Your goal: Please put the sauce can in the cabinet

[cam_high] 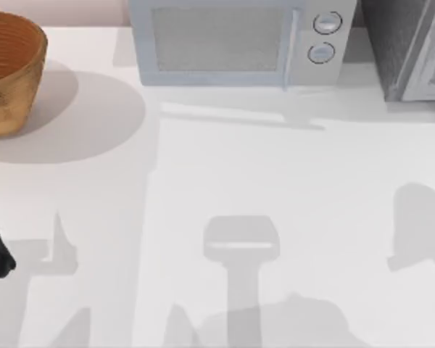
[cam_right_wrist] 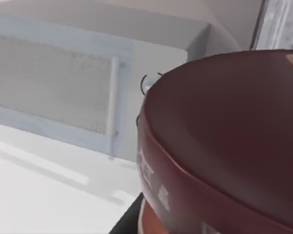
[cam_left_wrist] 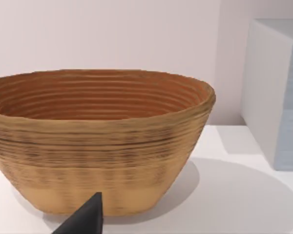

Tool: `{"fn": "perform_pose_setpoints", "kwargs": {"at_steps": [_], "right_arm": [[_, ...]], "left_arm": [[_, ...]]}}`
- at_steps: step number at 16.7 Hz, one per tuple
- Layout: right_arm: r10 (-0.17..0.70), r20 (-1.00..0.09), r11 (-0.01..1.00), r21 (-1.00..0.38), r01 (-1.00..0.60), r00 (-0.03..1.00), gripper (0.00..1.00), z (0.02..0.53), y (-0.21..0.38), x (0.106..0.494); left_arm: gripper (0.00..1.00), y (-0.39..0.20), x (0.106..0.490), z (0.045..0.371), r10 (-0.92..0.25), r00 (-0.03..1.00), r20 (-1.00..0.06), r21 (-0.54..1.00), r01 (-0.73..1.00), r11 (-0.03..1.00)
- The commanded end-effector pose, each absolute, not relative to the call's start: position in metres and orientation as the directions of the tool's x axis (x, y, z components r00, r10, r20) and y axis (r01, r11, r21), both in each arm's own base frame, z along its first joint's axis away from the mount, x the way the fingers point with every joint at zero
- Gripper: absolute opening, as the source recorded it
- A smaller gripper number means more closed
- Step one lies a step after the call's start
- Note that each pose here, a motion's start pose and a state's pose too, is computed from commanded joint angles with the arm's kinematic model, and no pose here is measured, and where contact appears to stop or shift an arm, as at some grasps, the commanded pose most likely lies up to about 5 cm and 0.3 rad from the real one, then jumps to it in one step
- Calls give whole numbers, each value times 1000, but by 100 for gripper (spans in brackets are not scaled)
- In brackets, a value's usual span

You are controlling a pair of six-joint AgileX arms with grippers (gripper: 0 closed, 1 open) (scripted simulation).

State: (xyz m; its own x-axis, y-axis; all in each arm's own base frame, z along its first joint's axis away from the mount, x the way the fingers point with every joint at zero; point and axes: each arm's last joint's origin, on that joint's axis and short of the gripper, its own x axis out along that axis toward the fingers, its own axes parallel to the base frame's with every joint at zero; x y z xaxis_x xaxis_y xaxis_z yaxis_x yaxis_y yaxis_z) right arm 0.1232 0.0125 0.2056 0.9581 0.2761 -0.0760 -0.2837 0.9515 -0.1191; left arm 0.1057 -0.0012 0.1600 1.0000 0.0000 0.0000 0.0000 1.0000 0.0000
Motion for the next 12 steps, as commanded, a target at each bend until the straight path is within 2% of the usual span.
{"fn": "perform_pose_setpoints", "kwargs": {"at_steps": [3,6,12], "right_arm": [[117,-32,991,-53,-119,993,0,178,4,110],[19,-7,1000,-8,-19,1000,0,162,0,106],[6,-2,1000,0,-6,1000,0,160,-1,106]], "left_arm": [[100,-1,106,160,0,1000,0,0,0,1000],[100,-1,106,160,0,1000,0,0,0,1000],[100,-1,106,160,0,1000,0,0,0,1000]]}}
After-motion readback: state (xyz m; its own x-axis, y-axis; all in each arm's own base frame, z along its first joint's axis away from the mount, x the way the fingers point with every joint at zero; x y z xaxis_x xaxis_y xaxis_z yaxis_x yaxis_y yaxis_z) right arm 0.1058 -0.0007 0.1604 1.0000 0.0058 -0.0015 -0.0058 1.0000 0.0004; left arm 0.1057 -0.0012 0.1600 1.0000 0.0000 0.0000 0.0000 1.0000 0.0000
